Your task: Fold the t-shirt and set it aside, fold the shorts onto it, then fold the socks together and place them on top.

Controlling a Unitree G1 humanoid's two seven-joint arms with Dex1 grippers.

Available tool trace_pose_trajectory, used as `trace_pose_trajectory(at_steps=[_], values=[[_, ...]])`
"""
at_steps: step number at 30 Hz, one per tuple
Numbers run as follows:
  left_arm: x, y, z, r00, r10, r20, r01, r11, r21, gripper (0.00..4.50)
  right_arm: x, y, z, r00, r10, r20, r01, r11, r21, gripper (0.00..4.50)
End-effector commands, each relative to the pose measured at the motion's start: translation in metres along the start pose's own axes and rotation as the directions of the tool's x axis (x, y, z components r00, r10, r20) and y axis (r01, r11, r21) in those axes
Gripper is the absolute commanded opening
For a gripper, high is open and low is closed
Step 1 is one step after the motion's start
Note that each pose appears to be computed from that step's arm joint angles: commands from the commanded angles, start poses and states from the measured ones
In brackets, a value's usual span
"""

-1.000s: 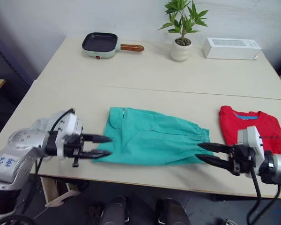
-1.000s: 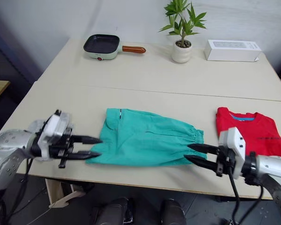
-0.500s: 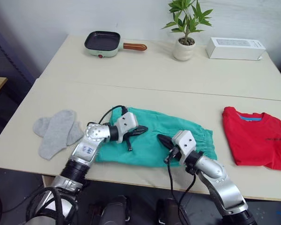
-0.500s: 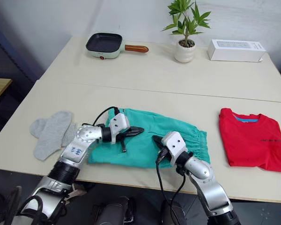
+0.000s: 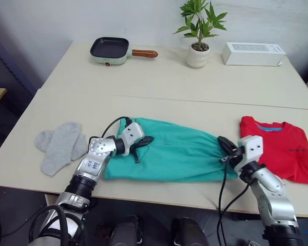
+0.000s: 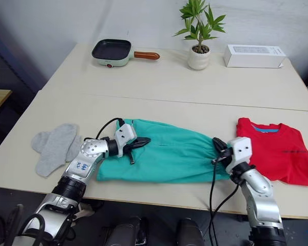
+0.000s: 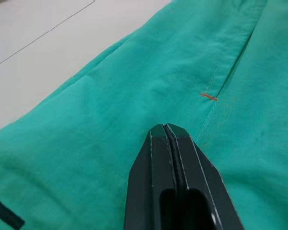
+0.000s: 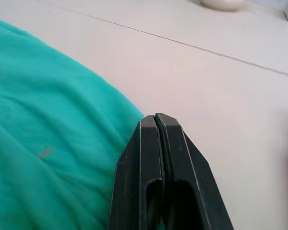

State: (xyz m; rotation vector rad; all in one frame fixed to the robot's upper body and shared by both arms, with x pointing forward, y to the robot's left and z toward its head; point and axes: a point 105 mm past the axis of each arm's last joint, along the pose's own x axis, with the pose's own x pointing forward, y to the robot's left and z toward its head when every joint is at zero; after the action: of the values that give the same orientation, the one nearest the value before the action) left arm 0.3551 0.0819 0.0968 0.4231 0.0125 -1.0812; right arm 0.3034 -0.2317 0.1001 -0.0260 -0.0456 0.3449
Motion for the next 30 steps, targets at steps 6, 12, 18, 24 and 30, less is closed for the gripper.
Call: trace_pose_trajectory(at_steps=[6,12,18,24,30], values=[[0.013,-0.026,0.066,0.932,-0.222,0.288,0.194,0.973,0.121,0.00,-0.061,0.014,0.057,0.995,0.083,0.062,-0.100,0.925,0.367,0.90],[0.035,-0.041,0.073,0.915,-0.282,0.289,0.258,0.959,0.120,0.00,-0.088,0.035,0.029,0.984,0.075,-0.164,0.051,0.758,0.650,2.90],[0.054,-0.047,0.042,0.955,-0.251,0.156,0.241,0.967,0.081,0.00,-0.111,0.040,-0.004,0.941,0.006,-0.337,0.267,0.601,0.754,4.48],[0.057,-0.053,0.021,0.970,-0.220,0.103,0.218,0.976,0.028,0.00,-0.123,0.044,-0.017,0.905,-0.009,-0.424,0.354,0.567,0.744,4.48],[0.055,-0.055,0.016,0.971,-0.217,0.099,0.217,0.976,0.007,0.00,-0.129,0.046,-0.020,0.889,0.009,-0.457,0.371,0.570,0.733,4.48]])
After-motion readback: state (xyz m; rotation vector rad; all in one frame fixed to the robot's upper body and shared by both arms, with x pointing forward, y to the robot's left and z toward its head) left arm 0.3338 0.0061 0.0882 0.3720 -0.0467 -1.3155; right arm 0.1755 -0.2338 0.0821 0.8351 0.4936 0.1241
